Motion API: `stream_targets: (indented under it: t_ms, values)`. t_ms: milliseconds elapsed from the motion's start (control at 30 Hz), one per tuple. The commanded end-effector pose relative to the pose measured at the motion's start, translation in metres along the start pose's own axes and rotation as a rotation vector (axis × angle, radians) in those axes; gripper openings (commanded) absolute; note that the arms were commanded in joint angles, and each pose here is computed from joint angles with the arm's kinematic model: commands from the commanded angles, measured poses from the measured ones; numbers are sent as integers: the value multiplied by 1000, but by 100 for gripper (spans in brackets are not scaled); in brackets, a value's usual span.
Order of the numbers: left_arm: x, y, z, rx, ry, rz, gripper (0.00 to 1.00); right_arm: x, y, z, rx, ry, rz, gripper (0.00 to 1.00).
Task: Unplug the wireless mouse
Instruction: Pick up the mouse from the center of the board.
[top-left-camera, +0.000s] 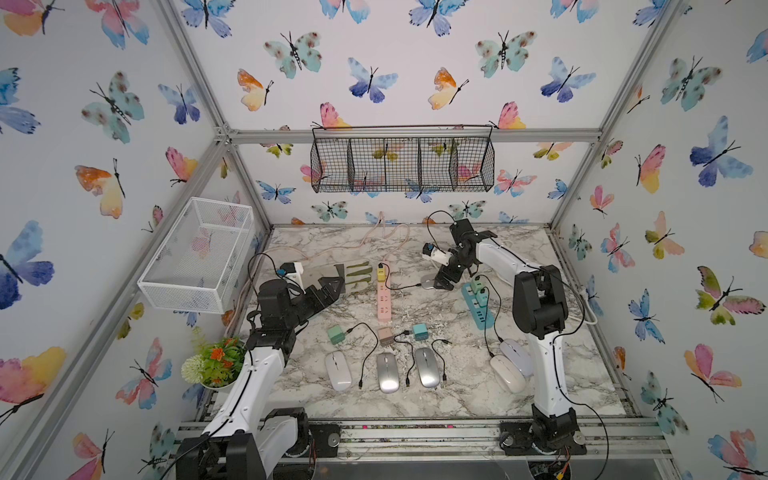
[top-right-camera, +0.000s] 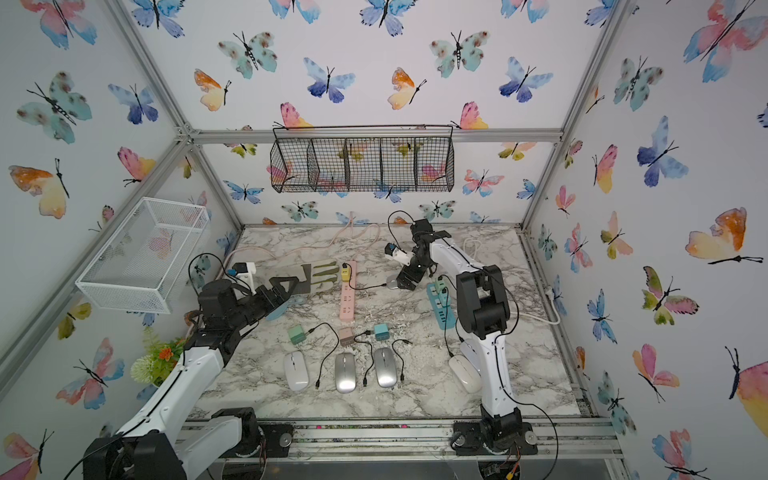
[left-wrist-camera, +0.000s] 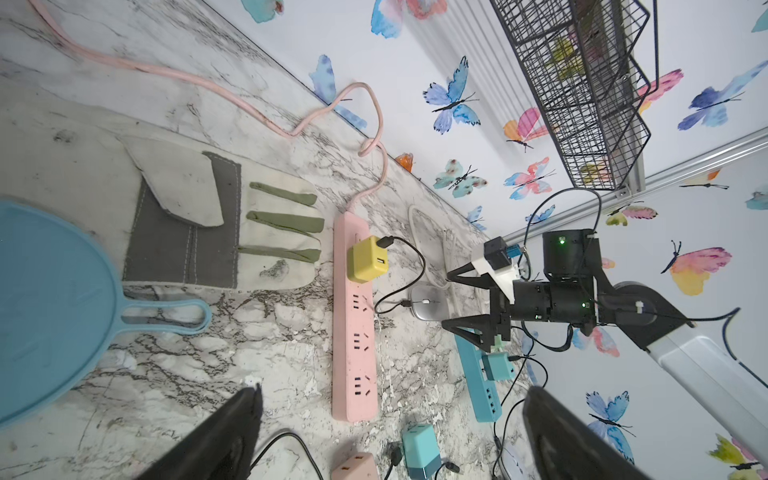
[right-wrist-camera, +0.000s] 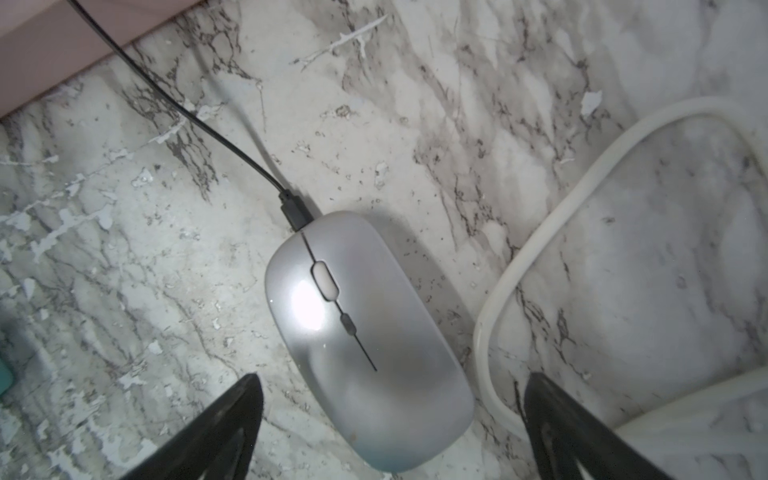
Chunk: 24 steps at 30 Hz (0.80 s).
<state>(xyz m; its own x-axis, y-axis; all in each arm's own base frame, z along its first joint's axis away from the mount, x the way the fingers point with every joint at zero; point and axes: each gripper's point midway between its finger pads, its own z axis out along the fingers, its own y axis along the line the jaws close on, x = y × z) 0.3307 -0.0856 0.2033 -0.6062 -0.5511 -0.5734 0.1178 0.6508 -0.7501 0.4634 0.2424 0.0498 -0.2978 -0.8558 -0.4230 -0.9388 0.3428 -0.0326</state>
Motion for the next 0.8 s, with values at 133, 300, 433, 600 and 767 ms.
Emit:
stream_targets:
  t_ms: [133, 300, 433, 600, 767]
  values:
    - [4, -9, -4, 56, 21, -7, 98, 9, 14, 12, -72, 15, -44, 99]
    - [4, -10, -3, 61, 26, -4, 98, 6, 24, 14, -120, -16, -35, 100]
    - [7, -9, -2, 66, 36, -9, 98, 11, 26, 18, -133, -4, -27, 96]
    - [10, -7, -1, 68, 43, -14, 98, 12, 28, 18, -139, -2, -24, 90]
    - [12, -6, 0, 71, 51, -18, 98, 14, 32, 19, -156, 3, -13, 83]
